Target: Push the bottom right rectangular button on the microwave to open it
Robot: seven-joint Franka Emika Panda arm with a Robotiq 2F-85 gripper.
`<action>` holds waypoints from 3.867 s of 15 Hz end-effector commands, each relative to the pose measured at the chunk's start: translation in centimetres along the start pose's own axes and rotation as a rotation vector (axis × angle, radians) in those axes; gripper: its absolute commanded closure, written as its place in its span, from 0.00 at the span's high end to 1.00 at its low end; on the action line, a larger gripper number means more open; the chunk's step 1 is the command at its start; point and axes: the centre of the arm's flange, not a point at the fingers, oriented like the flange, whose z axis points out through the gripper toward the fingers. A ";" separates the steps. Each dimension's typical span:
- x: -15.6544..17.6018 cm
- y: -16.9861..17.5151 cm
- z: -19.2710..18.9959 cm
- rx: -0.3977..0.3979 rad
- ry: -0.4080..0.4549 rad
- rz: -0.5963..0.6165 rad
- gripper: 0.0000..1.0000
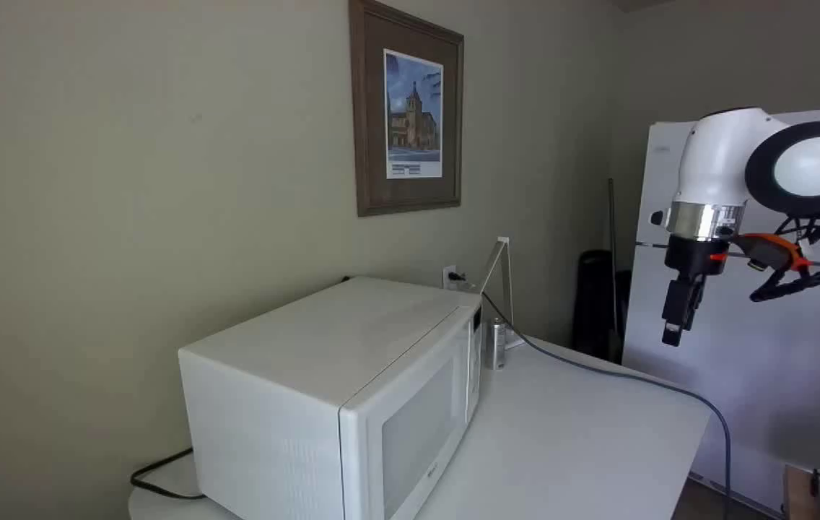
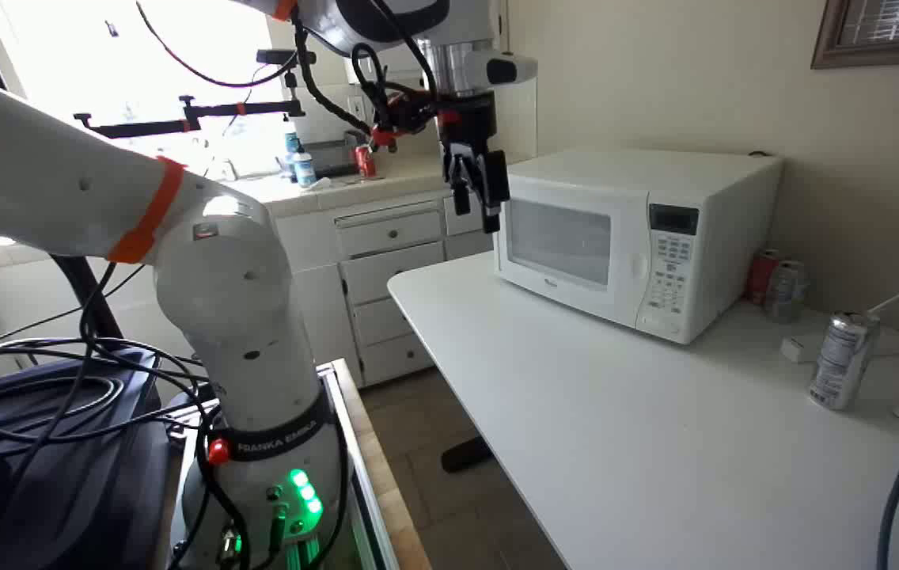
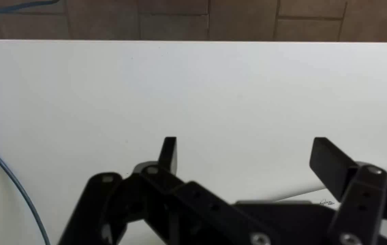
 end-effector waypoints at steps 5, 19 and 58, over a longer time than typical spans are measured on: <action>-0.1 0.0 0.5 -0.001 -0.012 0.000 1.00; 14.7 12.6 5.0 0.387 0.206 -0.246 1.00; 26.2 17.9 34.7 1.214 0.052 0.286 0.33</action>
